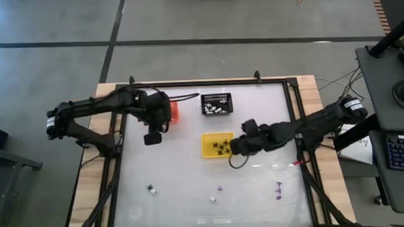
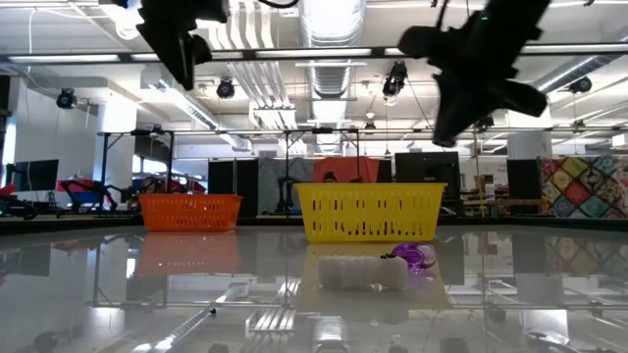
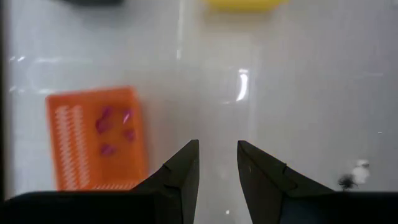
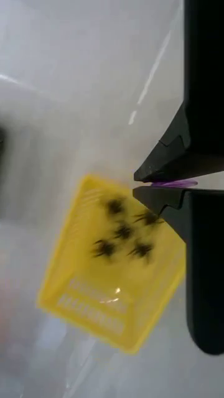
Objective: Sort Halloween decoration
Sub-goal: Put the violet witch hat into the orange bin
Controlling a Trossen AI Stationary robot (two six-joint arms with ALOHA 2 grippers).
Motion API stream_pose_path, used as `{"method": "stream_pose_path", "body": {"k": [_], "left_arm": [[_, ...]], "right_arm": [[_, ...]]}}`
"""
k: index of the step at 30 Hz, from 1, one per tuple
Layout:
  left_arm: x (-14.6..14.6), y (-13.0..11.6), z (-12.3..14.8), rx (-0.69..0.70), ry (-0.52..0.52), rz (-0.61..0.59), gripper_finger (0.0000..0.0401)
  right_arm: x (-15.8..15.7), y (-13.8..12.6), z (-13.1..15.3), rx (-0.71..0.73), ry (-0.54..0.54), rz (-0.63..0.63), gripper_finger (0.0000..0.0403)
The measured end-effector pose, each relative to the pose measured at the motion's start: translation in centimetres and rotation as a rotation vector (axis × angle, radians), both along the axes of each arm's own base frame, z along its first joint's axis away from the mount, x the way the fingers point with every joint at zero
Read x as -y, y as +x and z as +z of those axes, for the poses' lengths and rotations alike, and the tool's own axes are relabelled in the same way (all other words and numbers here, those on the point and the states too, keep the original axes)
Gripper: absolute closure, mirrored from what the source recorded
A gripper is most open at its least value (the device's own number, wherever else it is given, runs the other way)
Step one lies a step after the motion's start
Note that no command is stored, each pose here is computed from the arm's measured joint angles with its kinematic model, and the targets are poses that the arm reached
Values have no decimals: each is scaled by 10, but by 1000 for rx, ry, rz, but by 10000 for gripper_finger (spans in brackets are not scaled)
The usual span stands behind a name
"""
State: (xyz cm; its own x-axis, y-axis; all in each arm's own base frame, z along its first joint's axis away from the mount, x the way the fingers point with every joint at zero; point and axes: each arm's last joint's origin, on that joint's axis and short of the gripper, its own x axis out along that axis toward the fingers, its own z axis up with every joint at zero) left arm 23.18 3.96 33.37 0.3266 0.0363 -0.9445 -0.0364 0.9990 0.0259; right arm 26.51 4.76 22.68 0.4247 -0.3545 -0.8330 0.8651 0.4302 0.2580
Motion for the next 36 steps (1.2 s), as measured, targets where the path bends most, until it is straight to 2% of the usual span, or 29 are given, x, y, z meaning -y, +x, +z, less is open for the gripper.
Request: {"method": "stream_pose_path", "body": {"k": [6,14,23,26,32,36], "left_arm": [[-1,-18,3,8,2,55,310],[1,-47,-15,16,18,124,310],[4,-70,-27,91,50,173,310],[4,-78,-29,116,77,190,310],[5,-89,-34,255,150,260,310],[6,-97,-42,322,154,294,310]], "right_arm": [[26,24,13,68,-50,59,394],[59,58,27,122,-104,123,394],[99,115,35,147,-159,190,394],[110,134,39,171,-132,250,394],[136,169,38,198,-128,288,394],[152,190,31,209,-124,327,394]]}}
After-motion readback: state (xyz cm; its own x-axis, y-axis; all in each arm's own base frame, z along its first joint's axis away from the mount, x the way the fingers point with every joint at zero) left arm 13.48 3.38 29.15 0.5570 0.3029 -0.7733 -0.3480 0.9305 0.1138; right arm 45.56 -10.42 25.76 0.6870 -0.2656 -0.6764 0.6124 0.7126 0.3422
